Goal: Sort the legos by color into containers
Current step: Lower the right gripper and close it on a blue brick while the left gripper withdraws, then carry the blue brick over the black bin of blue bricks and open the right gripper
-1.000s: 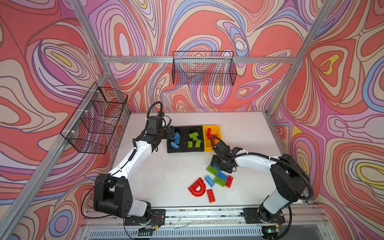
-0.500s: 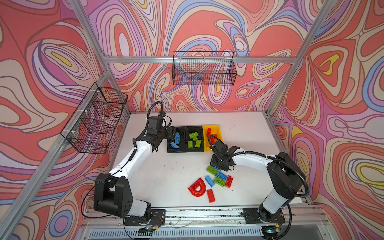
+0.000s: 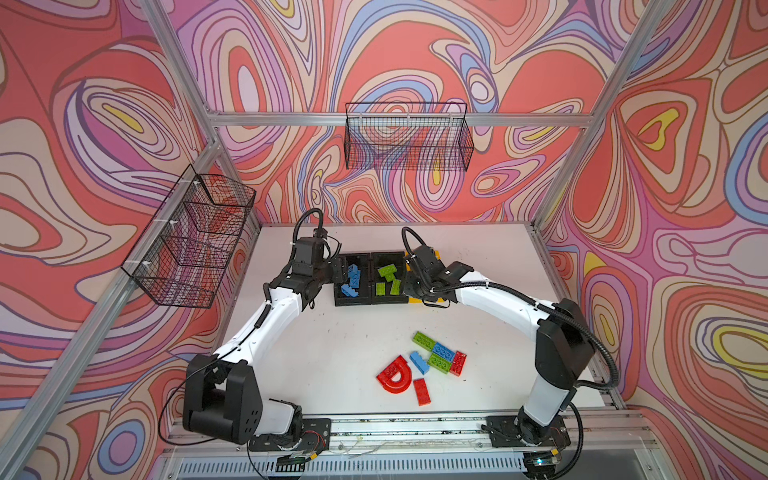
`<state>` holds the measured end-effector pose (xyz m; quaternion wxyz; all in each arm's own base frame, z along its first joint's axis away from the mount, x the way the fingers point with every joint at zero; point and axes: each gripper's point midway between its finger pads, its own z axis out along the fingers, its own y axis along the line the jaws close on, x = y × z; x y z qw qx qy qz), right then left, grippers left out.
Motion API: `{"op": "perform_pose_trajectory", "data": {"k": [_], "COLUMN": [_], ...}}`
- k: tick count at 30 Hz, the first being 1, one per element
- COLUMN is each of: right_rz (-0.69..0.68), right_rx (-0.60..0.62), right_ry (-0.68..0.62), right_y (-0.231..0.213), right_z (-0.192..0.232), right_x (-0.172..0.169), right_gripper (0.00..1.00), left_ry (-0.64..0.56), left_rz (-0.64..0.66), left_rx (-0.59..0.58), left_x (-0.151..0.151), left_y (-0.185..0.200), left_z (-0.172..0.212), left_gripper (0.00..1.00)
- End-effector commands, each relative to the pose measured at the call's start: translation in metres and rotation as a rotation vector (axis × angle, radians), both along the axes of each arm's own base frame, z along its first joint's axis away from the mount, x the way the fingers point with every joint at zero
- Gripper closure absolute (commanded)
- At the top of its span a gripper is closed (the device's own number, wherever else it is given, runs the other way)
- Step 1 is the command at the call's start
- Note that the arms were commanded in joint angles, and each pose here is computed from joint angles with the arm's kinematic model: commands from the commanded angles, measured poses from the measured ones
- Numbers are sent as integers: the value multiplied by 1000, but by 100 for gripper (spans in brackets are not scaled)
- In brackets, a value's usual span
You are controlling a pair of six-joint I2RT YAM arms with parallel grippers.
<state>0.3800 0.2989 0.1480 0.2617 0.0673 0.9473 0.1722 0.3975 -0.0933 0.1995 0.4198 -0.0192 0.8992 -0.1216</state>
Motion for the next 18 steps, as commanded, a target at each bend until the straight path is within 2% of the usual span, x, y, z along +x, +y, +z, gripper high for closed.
{"op": "perform_pose_trajectory", "data": {"k": [1,6,11,18], "right_rz": [79,163,247,314], "right_rx": [31,150,278,318], "right_ry": [-88,-161,-229,-248], "right_y": [33,86,130,169], "right_z": [18,36,37,17], "right_x": [25,61,75,87], "right_gripper": [43,43,41,40], "left_ry": [3,44,70,61], "left_rz": [65,91,73,74], "left_rx": [-4,-19,-66,-34], "left_x": [-23,-68,-107,-130], "left_y": [14,25,25,33], "left_z": [-1,-23,-32,-28], "left_gripper": [31,33,33,33]}}
